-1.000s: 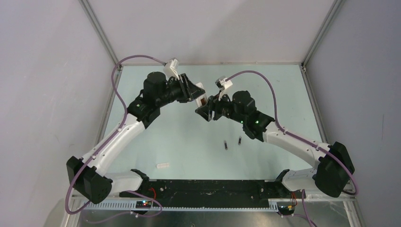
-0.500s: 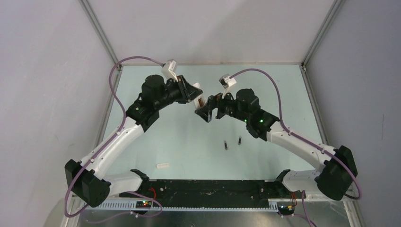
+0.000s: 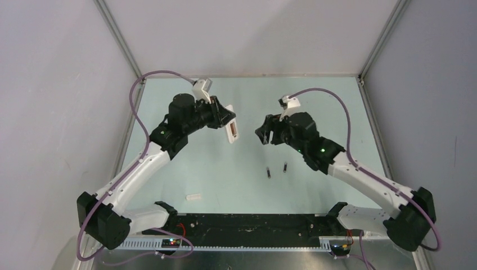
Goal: Load the batteries into the remote control
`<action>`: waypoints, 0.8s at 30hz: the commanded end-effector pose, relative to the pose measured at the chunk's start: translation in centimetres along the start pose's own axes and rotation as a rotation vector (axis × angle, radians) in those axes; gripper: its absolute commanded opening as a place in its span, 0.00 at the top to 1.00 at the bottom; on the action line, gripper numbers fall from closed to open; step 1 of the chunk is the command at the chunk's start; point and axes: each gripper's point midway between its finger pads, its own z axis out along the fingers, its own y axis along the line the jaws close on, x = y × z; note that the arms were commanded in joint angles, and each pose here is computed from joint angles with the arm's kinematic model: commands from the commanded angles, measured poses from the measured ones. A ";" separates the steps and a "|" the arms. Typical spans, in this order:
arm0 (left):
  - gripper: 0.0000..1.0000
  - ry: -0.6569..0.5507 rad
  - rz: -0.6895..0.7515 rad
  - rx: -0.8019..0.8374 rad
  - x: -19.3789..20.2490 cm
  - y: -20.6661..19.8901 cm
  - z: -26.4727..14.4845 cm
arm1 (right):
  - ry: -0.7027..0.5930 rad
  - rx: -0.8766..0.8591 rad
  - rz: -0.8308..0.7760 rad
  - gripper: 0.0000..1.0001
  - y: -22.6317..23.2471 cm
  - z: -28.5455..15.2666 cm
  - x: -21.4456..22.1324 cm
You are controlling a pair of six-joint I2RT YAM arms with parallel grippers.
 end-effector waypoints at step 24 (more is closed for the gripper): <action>1.00 0.097 -0.110 -0.068 4.9 5.7 -1.1 | 0.761 0.409 0.019 0.63 -7.6 2.2 21.8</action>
